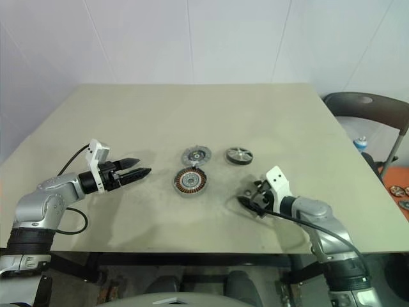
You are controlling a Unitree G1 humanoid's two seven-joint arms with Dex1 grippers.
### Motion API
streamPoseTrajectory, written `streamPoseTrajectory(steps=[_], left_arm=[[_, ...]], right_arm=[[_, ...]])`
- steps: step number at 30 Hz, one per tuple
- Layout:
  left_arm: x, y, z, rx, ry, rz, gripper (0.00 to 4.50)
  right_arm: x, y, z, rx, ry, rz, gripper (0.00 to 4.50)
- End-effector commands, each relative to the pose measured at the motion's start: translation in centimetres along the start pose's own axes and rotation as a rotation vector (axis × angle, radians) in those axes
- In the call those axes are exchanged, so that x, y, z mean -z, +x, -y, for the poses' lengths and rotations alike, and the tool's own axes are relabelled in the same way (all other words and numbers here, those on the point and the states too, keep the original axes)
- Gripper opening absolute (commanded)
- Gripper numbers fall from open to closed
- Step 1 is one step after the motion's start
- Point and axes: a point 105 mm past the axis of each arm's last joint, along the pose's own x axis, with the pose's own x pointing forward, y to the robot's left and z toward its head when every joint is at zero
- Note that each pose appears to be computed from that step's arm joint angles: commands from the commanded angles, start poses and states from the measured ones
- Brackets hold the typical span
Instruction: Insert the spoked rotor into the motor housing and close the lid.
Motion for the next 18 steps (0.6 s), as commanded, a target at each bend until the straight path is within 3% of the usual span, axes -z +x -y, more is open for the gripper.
streamPoseTrajectory(steps=[1,18], left_arm=[[-2.24,-0.41,-0.05,0.001,0.055,0.056,4.26],[-2.14,-0.61,0.55,0.018,0.057,0.047,4.26]], right_arm=[[-1.22,0.29,0.21,0.004,-0.051,0.032,4.49],[-0.97,0.3,0.3,0.003,-0.051,0.028,4.49]])
